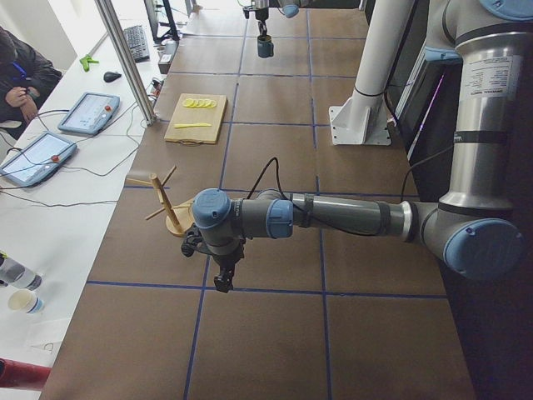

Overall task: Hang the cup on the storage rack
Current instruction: 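Carry the teal mug with the right gripper to the table centre and set it down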

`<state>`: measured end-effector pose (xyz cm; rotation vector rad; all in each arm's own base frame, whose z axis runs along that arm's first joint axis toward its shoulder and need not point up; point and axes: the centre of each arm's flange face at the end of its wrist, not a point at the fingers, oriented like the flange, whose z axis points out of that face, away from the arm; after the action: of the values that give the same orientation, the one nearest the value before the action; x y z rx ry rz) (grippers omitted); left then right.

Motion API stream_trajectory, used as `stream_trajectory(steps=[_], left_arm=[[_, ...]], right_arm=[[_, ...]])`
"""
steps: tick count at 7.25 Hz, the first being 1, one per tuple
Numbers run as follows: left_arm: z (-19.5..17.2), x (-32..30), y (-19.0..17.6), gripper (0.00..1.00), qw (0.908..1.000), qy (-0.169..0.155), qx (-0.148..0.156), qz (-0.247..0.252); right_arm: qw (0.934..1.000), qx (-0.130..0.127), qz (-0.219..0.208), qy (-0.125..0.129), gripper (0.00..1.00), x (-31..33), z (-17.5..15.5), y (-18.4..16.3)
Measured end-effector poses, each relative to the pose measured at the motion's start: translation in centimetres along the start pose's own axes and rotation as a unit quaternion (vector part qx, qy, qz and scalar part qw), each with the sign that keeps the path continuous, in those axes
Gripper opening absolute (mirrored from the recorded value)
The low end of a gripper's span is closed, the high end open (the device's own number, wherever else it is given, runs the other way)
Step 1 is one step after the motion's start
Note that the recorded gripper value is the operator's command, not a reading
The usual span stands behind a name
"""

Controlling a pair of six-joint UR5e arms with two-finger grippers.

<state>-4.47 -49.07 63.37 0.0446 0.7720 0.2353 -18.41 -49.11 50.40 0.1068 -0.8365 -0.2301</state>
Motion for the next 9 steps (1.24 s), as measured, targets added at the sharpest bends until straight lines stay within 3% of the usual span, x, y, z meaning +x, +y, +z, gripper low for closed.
stream_trajectory(steps=[2,4,9], left_arm=[[0.0,0.0,0.0,1.0,1.0,0.0,0.0,0.0],[0.0,0.0,0.0,1.0,1.0,0.0,0.0,0.0],[0.1,0.0,0.0,1.0,1.0,0.0,-0.001,-0.001]], right_arm=[[0.9996,0.006,0.028,-0.002,0.0,-8.5,-2.3,-3.8],[0.9983,0.005,0.058,-0.004,0.0,-18.3,-2.4,-6.5],[0.9903,0.017,0.138,0.006,0.0,-39.6,2.8,-6.3]])
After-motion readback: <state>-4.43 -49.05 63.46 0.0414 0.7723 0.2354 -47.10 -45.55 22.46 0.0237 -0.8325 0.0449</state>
